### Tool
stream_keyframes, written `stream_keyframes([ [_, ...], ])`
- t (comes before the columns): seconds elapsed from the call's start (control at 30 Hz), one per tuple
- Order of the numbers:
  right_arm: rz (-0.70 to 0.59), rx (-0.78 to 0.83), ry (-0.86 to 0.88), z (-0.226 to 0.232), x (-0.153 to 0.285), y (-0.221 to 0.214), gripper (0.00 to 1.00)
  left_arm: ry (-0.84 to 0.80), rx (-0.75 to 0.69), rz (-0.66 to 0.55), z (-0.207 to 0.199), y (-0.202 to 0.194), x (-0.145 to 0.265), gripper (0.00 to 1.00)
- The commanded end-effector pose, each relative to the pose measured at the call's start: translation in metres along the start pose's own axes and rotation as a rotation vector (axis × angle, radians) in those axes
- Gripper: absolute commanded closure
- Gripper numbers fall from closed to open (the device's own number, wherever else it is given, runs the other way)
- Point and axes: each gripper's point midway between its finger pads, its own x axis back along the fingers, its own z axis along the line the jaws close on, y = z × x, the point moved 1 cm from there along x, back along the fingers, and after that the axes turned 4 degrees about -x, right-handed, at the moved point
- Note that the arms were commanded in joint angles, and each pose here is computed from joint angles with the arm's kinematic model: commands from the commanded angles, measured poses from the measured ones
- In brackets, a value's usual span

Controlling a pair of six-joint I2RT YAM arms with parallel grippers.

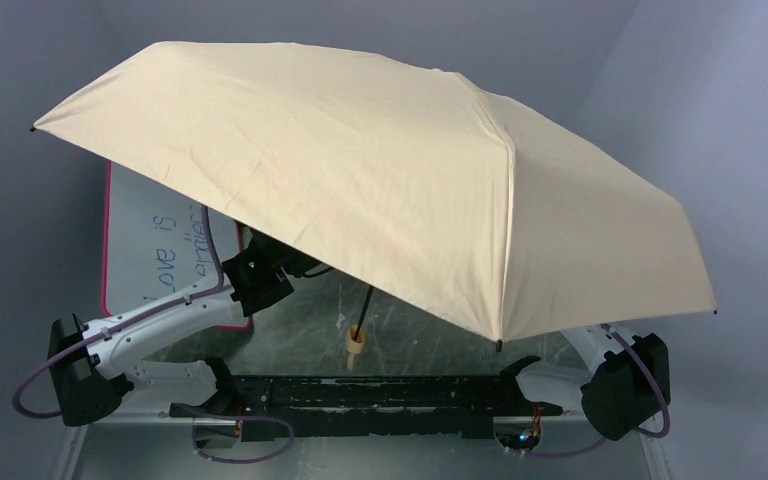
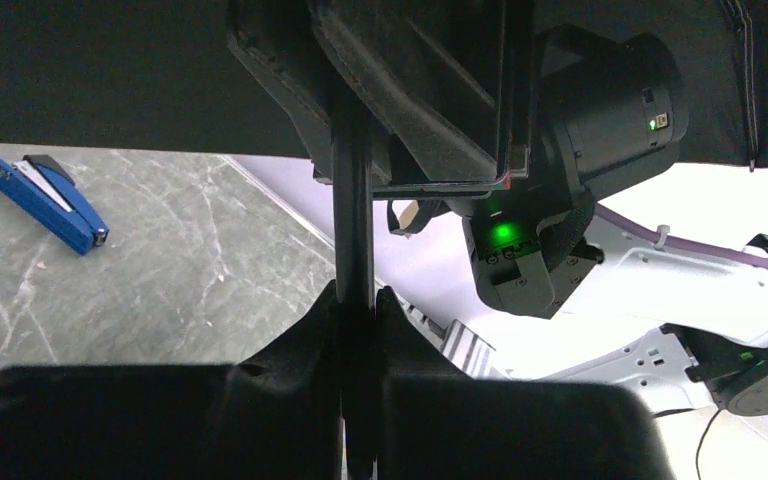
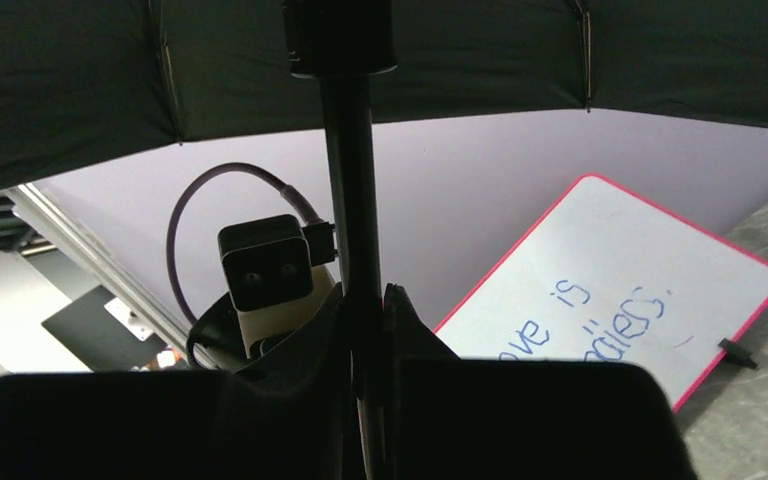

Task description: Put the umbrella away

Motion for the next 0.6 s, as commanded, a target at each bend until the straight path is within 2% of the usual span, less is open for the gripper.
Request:
stream_keyframes([
  [0.0,-0.009,0.037,0.02,0.019,0.004,0.001,1.0,-0.034,-0.036,-0.049,-0.011,0.02,-0.002,0.95],
  [0.03,-0.014,0.044,0.005,0.017,0.005,0.002,1.0,-0.035,-0.034,-0.048,-0.012,0.021,-0.002,0.95],
  [0.33,-0.026,0.103,-0.08,0.003,0.008,0.004,0.75,-0.056,-0.02,-0.063,-0.018,0.028,-0.002,0.95],
  [0.5,-0.063,0.133,-0.141,-0.007,0.015,0.007,0.53,-0.018,0.016,-0.119,-0.014,0.04,0.005,0.95],
  [0.57,-0.094,0.144,-0.154,-0.008,0.018,0.01,0.48,-0.02,0.024,-0.122,-0.016,0.041,0.008,0.95],
])
